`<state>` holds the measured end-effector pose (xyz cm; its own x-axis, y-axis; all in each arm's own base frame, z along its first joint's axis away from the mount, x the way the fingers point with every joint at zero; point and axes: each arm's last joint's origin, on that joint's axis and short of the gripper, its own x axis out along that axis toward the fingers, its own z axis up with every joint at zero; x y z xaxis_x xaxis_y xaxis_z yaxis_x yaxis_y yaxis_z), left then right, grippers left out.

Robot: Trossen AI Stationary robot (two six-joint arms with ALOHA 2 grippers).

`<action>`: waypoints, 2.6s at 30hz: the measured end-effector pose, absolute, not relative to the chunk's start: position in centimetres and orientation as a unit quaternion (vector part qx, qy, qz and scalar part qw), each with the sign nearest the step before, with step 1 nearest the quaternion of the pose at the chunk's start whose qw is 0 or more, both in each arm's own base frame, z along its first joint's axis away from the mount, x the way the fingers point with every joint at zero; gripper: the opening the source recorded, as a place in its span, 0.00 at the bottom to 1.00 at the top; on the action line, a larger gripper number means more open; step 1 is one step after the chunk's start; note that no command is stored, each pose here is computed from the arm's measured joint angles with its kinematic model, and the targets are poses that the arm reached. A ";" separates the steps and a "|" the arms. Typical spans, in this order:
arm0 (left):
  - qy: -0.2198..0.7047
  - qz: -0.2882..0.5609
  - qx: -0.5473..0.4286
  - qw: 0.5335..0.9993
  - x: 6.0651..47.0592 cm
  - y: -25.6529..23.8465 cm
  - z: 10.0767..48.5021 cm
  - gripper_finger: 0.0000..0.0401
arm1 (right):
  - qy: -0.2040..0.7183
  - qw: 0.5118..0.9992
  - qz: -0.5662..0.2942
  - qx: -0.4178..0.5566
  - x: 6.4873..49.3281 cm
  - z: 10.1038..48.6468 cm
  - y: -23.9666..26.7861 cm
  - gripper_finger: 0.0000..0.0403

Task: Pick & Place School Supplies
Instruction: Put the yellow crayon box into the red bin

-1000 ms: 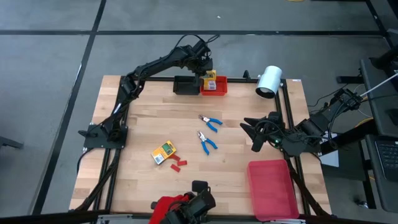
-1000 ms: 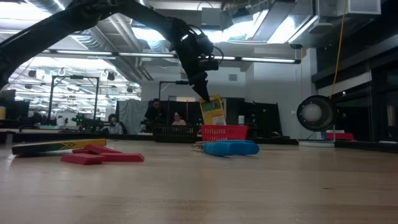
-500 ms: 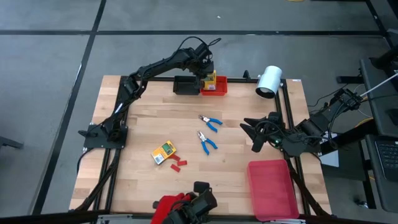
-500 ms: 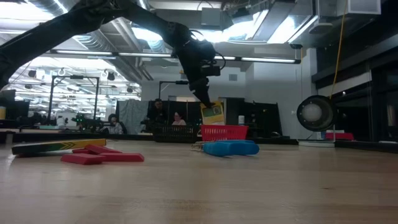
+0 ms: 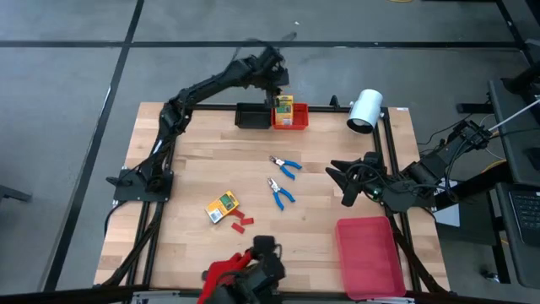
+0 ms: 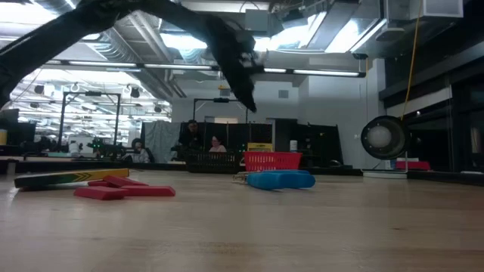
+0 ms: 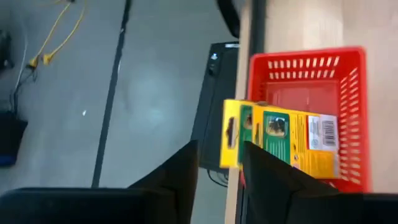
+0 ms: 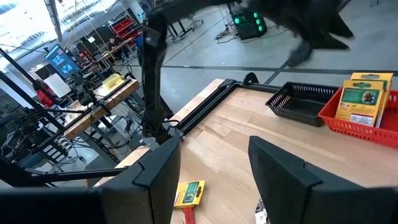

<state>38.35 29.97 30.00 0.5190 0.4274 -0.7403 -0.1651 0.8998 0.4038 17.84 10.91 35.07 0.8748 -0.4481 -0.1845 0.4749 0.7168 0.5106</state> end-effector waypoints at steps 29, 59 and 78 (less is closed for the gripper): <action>0.573 -0.075 -0.306 0.757 23.9 6.1 20.2 0.32 | 0.017 0.938 -0.211 0.274 17.3 35.7 12.2 0.48; 0.578 -0.208 -0.222 0.757 25.9 8.4 14.9 0.32 | -0.036 0.943 -0.199 0.263 16.0 37.5 13.9 0.48; 0.608 -0.196 -0.210 0.740 25.8 8.1 13.2 0.32 | -0.035 0.942 -0.194 0.272 15.9 37.5 14.1 0.48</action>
<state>25.81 8.12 13.21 0.1846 -0.5453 -0.8176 0.0350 0.8351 -0.5490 15.95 14.08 37.46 0.9222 -0.3847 -0.0388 0.3462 0.7772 0.5255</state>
